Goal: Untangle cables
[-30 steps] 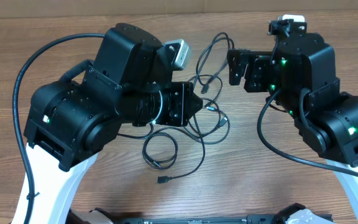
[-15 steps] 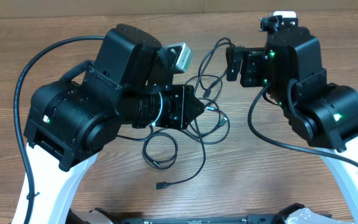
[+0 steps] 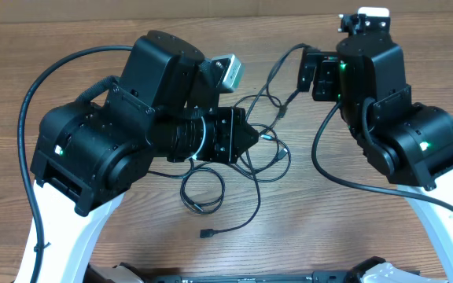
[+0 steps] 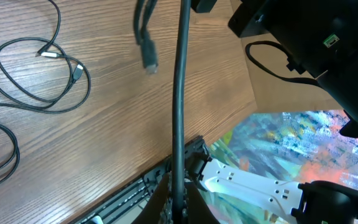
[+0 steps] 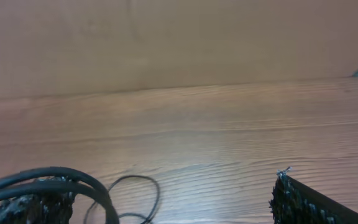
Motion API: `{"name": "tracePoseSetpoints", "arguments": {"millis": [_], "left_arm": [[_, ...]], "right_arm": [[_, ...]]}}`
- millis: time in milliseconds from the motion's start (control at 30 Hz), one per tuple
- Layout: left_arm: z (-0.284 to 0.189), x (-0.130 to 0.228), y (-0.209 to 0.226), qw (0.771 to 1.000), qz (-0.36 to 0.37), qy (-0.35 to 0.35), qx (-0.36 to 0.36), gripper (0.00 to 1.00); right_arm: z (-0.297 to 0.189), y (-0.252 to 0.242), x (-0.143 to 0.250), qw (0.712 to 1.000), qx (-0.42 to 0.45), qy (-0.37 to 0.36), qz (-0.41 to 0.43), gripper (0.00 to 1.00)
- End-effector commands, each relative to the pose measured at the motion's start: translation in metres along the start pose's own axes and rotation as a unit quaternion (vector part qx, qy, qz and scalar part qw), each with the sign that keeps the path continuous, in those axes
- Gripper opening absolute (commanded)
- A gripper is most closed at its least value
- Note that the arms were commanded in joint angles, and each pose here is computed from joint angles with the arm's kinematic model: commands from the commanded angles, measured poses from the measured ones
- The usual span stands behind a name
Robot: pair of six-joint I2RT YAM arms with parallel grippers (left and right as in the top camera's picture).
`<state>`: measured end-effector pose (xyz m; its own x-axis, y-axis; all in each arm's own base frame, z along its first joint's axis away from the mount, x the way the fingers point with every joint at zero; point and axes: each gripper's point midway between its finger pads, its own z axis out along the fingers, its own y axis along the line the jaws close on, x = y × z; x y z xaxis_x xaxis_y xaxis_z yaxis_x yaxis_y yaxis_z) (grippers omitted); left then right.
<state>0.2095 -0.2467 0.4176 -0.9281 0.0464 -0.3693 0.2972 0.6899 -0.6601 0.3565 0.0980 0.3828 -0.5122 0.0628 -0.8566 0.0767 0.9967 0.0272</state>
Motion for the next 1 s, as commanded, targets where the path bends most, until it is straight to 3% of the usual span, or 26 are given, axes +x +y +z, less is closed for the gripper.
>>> {"name": "tracePoseSetpoints", "arguments": {"millis": [0,167,333,533,767,967], "left_arm": [[-0.006,-0.002,0.003,1.000,-0.001,-0.016,-0.014,0.04],[-0.010,-0.009,0.034,0.994,-0.027,-0.046,-0.096,0.04],[-0.023,-0.013,0.075,0.972,-0.066,-0.086,-0.208,0.04],[-0.030,-0.021,0.087,0.964,-0.071,-0.107,-0.233,0.04],[-0.037,-0.026,0.096,0.960,-0.087,-0.117,-0.240,0.04],[-0.036,-0.026,0.095,0.961,-0.088,-0.115,-0.237,0.04]], "right_arm": [[-0.005,-0.026,-0.012,0.997,0.073,-0.028,-0.001,1.00],[-0.010,-0.048,-0.015,0.990,0.137,-0.041,-0.005,1.00],[-0.013,-0.069,-0.019,0.981,0.188,-0.052,0.002,1.00],[-0.011,-0.102,-0.012,0.973,0.230,-0.029,0.012,1.00],[-0.011,-0.158,0.001,0.953,0.292,-0.003,0.087,1.00],[0.006,-0.142,0.012,0.972,0.201,0.038,0.120,1.00]]}}
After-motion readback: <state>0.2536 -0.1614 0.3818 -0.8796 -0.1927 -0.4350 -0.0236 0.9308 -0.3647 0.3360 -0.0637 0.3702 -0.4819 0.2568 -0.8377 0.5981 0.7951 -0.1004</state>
